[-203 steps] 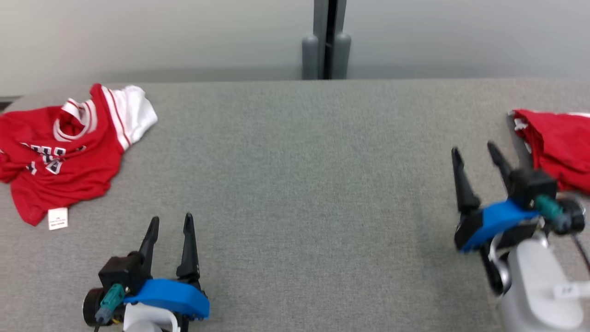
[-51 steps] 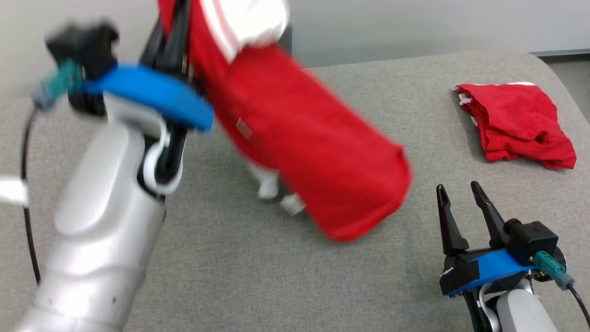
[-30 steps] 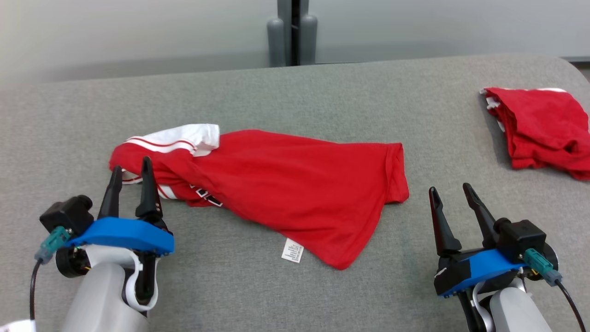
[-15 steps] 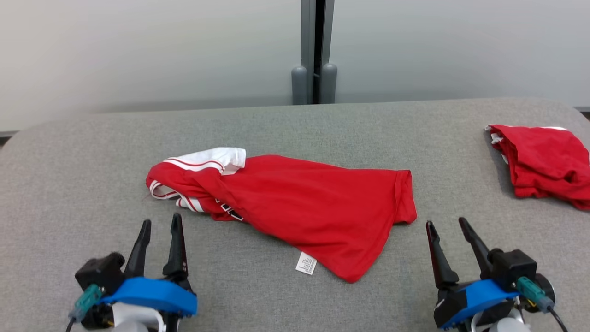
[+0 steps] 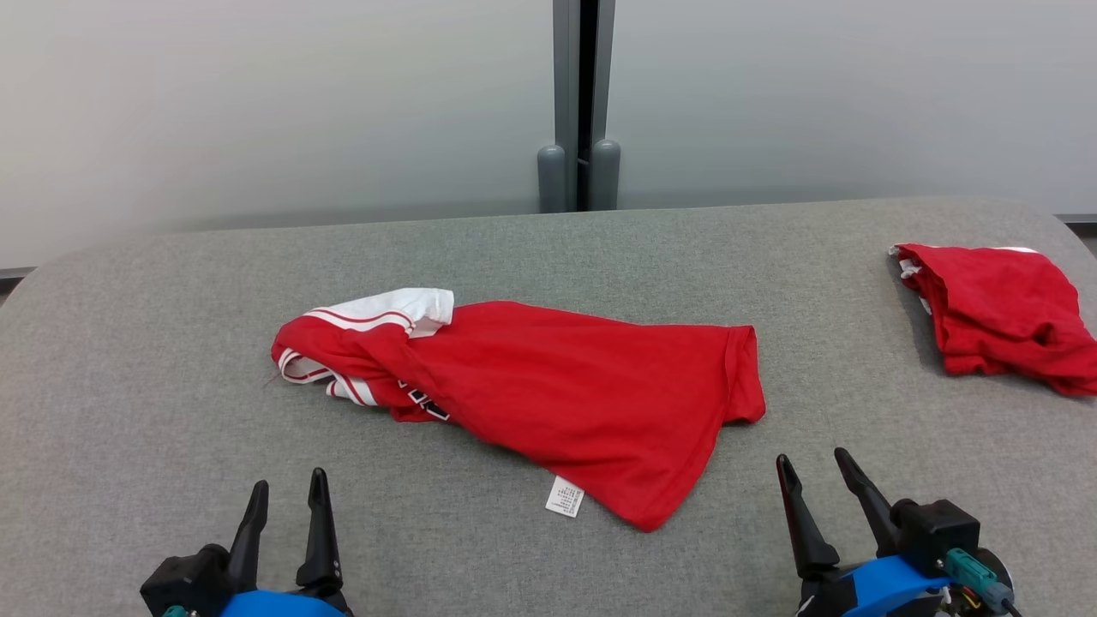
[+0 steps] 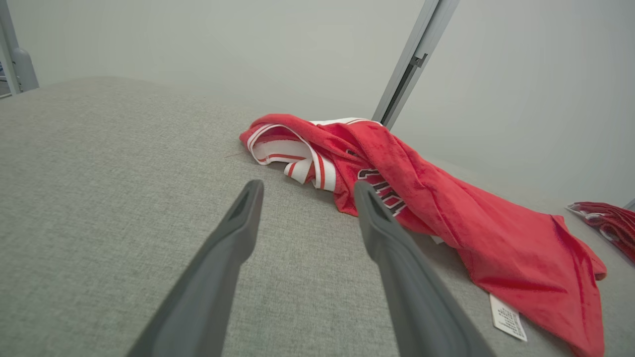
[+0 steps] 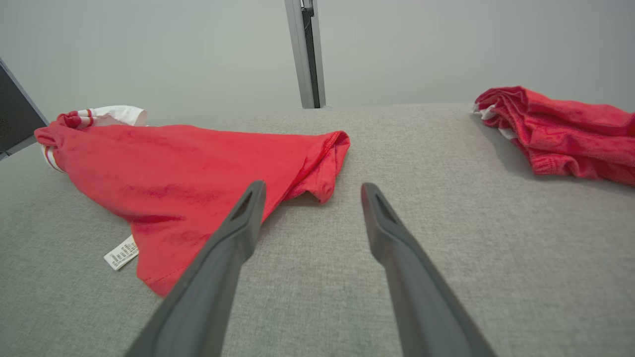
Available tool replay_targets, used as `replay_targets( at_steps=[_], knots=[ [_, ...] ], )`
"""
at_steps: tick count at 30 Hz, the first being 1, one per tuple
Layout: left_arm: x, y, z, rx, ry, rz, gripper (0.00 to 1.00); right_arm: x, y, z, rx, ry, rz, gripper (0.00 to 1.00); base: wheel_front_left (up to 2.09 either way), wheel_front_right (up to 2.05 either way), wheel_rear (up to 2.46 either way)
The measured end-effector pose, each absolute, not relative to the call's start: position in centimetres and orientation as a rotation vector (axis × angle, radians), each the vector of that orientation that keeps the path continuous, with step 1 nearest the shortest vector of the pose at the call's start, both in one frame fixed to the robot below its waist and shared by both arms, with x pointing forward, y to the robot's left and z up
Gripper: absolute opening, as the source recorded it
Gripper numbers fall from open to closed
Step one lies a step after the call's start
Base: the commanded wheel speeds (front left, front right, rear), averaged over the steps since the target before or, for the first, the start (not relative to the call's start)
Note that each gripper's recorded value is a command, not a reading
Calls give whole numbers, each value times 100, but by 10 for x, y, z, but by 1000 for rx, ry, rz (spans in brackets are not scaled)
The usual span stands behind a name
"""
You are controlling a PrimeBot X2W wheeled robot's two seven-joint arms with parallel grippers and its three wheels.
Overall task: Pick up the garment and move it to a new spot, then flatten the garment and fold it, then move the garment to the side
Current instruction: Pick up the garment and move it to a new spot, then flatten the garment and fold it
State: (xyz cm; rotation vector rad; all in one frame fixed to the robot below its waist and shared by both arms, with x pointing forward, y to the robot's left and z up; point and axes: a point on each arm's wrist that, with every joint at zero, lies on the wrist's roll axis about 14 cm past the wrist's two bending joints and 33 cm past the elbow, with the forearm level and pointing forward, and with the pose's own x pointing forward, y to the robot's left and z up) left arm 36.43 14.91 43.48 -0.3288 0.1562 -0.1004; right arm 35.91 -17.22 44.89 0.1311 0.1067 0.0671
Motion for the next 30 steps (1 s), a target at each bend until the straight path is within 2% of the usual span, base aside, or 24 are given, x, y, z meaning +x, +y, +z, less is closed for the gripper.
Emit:
replay_targets(
  at_steps=[30],
  knots=[
    [357, 140, 430, -298, 173, -115, 100, 366, -160, 445, 105, 124, 111, 100, 0, 0, 0]
  ],
)
